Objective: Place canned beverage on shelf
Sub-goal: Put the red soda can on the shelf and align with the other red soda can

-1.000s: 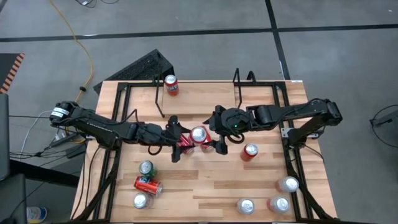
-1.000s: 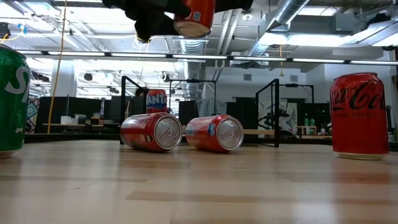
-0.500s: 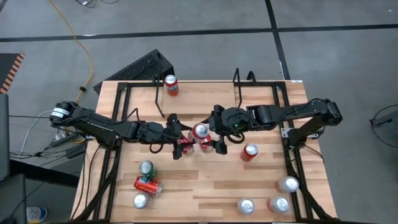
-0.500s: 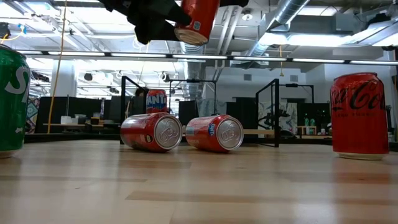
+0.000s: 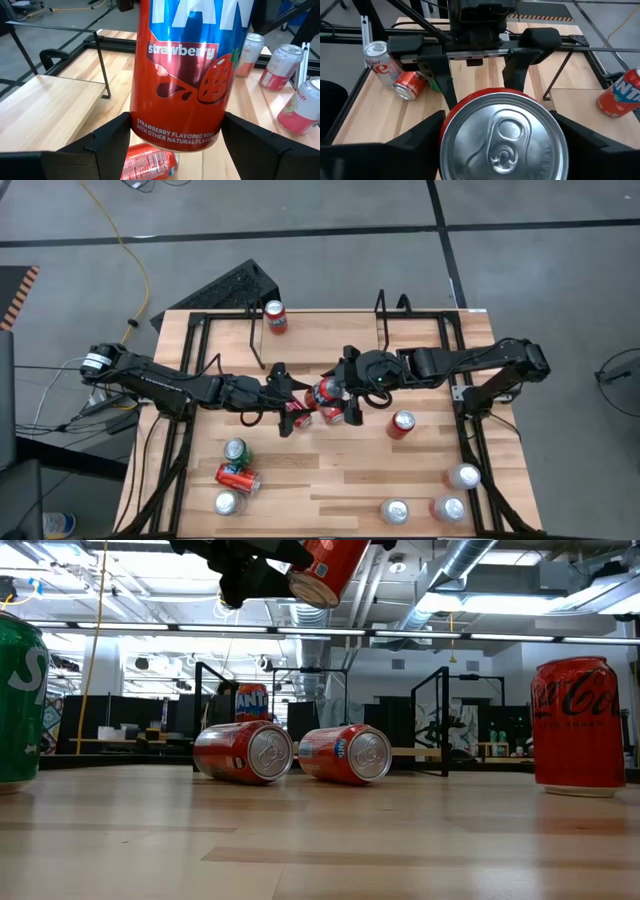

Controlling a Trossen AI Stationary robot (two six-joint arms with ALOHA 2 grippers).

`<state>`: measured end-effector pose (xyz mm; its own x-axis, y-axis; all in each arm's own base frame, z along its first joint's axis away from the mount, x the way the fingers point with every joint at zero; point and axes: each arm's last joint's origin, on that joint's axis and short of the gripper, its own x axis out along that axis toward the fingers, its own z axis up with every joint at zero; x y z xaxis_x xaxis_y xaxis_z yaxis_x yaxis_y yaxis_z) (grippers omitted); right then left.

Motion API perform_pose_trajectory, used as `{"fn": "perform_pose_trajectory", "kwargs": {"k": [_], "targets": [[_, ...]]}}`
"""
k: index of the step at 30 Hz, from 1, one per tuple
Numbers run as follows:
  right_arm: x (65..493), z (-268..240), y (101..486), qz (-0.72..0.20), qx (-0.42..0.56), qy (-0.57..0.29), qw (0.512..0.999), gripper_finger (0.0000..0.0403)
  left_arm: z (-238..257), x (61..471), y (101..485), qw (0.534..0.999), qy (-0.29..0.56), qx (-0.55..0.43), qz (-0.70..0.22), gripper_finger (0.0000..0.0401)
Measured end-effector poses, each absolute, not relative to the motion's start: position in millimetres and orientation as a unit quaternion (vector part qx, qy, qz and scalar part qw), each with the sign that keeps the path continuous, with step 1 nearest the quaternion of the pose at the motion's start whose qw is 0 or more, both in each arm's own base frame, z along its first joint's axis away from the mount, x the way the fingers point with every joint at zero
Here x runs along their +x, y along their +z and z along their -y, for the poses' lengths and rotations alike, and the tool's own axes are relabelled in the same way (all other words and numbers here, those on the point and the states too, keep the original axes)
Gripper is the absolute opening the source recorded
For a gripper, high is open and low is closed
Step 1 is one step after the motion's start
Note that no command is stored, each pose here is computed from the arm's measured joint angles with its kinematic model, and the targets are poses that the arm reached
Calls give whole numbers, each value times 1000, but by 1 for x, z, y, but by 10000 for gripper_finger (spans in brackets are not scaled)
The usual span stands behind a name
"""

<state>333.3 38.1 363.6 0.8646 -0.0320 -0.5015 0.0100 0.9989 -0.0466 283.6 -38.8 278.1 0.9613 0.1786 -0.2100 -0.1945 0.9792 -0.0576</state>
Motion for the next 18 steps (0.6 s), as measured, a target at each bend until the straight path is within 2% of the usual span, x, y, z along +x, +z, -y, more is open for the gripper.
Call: {"fn": "perform_pose_trajectory", "kwargs": {"k": [2, 11, 18], "targets": [[333, -38, 363, -266, -22, -11, 964, 268, 39, 284, 278, 990, 94, -39, -102, 275], [330, -40, 360, -285, -35, -8, 958, 268, 39, 284, 277, 990, 84, -32, -107, 277], [328, -51, 353, -306, -73, 23, 949, 268, 38, 280, 286, 994, 36, -39, -94, 305]]}}
